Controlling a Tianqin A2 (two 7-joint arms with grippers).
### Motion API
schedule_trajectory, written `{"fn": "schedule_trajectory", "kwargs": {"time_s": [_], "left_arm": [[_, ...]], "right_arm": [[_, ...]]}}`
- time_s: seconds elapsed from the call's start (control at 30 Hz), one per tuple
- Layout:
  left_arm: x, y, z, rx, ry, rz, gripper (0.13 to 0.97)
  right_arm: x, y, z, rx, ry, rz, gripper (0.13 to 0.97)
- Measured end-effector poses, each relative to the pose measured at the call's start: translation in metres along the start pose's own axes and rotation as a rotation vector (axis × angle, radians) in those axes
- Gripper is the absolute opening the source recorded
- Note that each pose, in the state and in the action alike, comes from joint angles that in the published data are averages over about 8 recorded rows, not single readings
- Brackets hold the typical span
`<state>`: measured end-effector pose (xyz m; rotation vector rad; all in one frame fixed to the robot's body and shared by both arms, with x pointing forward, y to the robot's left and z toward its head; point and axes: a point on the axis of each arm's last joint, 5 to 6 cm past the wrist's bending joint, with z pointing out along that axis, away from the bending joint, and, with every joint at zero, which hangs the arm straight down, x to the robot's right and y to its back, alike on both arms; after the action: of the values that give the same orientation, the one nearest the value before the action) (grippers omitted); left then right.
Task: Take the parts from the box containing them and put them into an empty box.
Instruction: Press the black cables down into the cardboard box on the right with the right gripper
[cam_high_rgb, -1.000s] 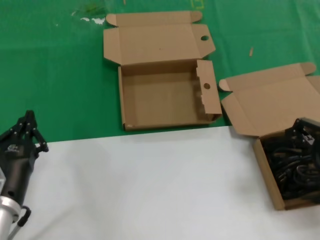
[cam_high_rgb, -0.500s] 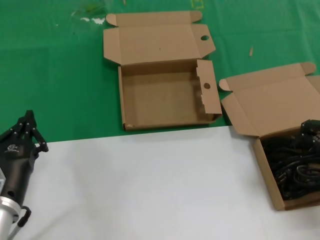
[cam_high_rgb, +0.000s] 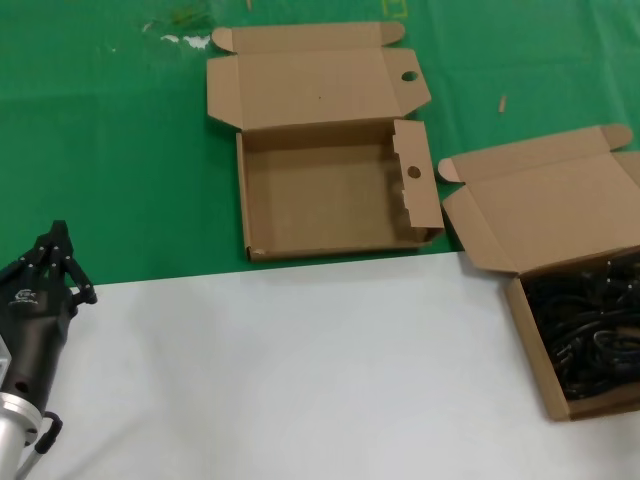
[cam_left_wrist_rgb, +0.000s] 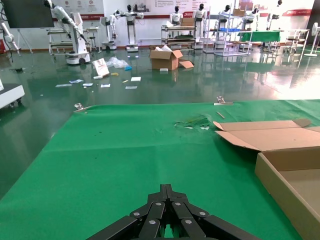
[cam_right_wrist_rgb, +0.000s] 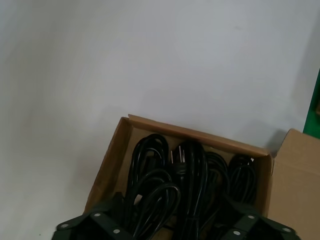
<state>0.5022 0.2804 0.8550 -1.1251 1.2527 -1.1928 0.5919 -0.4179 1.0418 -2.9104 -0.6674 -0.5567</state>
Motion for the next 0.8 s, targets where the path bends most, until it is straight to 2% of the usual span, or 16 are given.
{"fn": "schedule_trajectory", "kwargs": {"time_s": [0.13,0.4,0.53,0.8], "left_arm": [[0.0000,0.0000,0.000,0.000,0.000,0.000,0.140],[0.0000,0.0000,0.000,0.000,0.000,0.000,0.140],[0.0000,0.0000,0.000,0.000,0.000,0.000,0.140],[0.0000,0.0000,0.000,0.000,0.000,0.000,0.140]], "right_arm": [[0.000,0.004,0.005,0.000,0.003,0.012,0.684],[-0.002,0.008,0.013,0.003,0.011,0.032,0.468],[-0.004,0.009,0.015,0.005,0.016,0.038,0.468],[-0.006,0.008,0.020,0.011,0.021,0.044,0.293]]}}
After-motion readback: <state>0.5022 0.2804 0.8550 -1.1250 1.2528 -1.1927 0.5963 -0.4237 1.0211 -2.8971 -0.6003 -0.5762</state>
